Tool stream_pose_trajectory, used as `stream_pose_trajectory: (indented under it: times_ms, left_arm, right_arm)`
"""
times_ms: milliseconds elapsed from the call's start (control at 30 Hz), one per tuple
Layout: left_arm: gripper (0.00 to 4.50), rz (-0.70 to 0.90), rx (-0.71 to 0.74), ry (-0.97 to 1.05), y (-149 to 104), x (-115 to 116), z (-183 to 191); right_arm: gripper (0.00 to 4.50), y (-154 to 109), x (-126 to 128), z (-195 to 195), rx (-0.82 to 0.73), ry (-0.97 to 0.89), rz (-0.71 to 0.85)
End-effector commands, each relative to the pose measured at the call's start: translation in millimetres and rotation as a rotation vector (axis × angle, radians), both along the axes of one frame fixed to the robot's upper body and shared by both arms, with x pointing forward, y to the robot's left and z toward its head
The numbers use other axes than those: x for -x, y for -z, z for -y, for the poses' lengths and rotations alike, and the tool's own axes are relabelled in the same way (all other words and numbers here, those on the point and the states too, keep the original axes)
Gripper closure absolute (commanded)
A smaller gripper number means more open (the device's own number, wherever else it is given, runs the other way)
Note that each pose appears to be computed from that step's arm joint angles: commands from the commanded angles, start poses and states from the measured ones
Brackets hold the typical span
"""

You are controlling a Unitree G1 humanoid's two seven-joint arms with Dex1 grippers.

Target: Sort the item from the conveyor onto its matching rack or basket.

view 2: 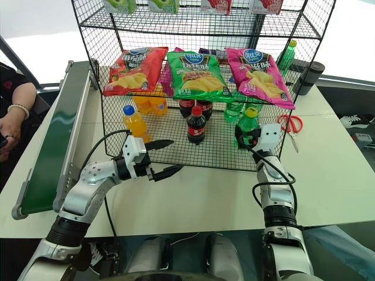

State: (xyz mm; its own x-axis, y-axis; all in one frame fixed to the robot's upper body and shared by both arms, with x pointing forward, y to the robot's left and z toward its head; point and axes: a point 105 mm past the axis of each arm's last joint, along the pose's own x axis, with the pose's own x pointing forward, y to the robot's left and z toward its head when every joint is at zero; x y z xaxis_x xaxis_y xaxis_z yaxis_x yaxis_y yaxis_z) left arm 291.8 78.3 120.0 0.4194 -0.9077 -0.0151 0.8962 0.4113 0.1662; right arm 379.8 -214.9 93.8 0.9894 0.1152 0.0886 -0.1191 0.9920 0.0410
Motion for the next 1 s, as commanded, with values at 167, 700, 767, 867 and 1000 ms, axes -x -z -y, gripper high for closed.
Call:
stream_pose_trajectory:
  times_ms: [167,700,767,867,1000]
  left_arm:
    - [0.00,0.028,0.008,0.023,-7,3,4]
    - [0.00,-0.024,-0.024,-0.038,0,1,-12]
    - [0.00,-0.038,-0.054,-0.067,4,1,-23]
    - [0.00,-0.059,-0.100,-0.109,10,2,-39]
    - [0.00,-0.069,-0.139,-0.148,16,6,-56]
  right_arm:
    - [0.04,-21,12,-2,0.078,-0.007,0.083]
    - [0.04,-40,96,-17,0.252,-0.219,0.043]
    - [0.04,-41,110,-20,0.273,-0.291,0.019]
    - [0.04,-47,125,-19,0.289,-0.355,-0.008]
    - [0.04,-52,133,-10,0.309,-0.367,-0.039]
